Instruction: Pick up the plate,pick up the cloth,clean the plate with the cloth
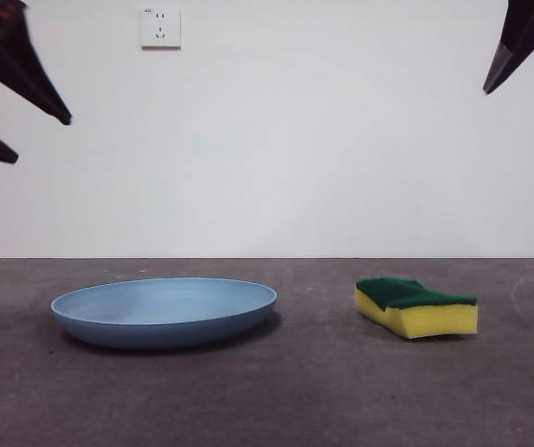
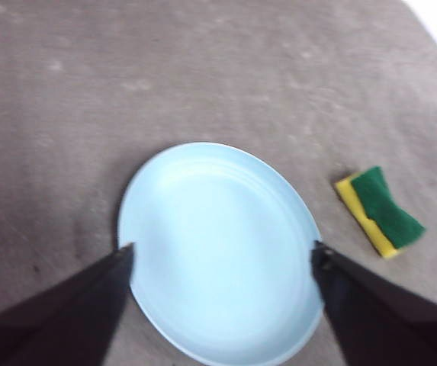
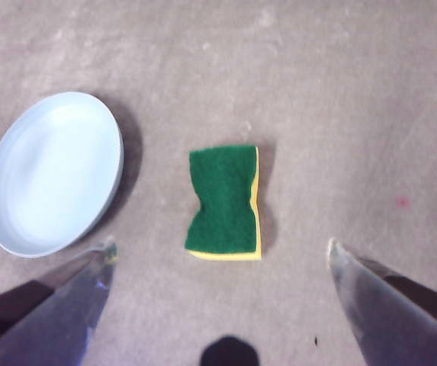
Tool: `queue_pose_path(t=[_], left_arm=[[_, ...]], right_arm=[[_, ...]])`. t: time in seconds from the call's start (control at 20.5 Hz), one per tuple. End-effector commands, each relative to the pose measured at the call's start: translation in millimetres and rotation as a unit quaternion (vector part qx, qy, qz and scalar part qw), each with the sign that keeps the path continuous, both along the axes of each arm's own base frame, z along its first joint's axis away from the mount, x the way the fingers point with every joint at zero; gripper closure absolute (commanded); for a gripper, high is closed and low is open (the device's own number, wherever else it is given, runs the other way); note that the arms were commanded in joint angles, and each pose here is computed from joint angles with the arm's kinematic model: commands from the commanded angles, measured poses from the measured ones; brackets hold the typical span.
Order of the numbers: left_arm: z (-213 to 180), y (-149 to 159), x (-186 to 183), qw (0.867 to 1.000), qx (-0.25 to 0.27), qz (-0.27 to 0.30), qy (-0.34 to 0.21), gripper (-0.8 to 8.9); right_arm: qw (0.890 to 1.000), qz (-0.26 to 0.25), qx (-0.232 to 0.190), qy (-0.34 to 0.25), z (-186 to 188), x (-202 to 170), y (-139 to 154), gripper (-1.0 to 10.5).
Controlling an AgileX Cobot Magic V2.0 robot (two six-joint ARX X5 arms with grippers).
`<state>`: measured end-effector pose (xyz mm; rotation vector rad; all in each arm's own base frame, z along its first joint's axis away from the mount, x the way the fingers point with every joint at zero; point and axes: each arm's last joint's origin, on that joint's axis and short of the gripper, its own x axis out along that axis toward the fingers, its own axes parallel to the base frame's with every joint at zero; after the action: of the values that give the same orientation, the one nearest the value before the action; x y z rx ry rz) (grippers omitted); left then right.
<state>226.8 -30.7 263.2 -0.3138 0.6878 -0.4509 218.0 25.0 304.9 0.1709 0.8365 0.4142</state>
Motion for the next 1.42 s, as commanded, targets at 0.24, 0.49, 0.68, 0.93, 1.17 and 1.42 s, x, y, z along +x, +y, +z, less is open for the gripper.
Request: queue_pose_path(t=[0.24,0.49,0.68,0.93,1.17,1.42], left_arm=[[-34,-4,67,0.988,0.060,-0.006,0.141,3.48],[-70,-14,97,0.979,0.081,-0.011,0.187,3.48],[-93,-28,105,0.974,0.093,-0.025,0.206,3.50],[-106,-41,105,0.968,0.113,-0.037,0.220,5.26],[-106,-48,103,0.966,0.137,-0.042,0.216,8.21],[-106,-51,98,0.961,0.155,-0.048,0.225,8.21]], right_arm=[[1.000,0.004,-0.002,-0.007,1,1,1,4.7],[1.000,0.004,-0.002,-0.007,1,1,1,4.7],[1.000,0.002,0.001,-0.005,1,1,1,4.7],[1.000,0.002,0.001,0.000,0,0,1,4.7],[1.000,-0.007,0.009,0.013,0,-1,1,4.7],[0.999,0.031,0.036,0.012,1,-2,6,4.8]])
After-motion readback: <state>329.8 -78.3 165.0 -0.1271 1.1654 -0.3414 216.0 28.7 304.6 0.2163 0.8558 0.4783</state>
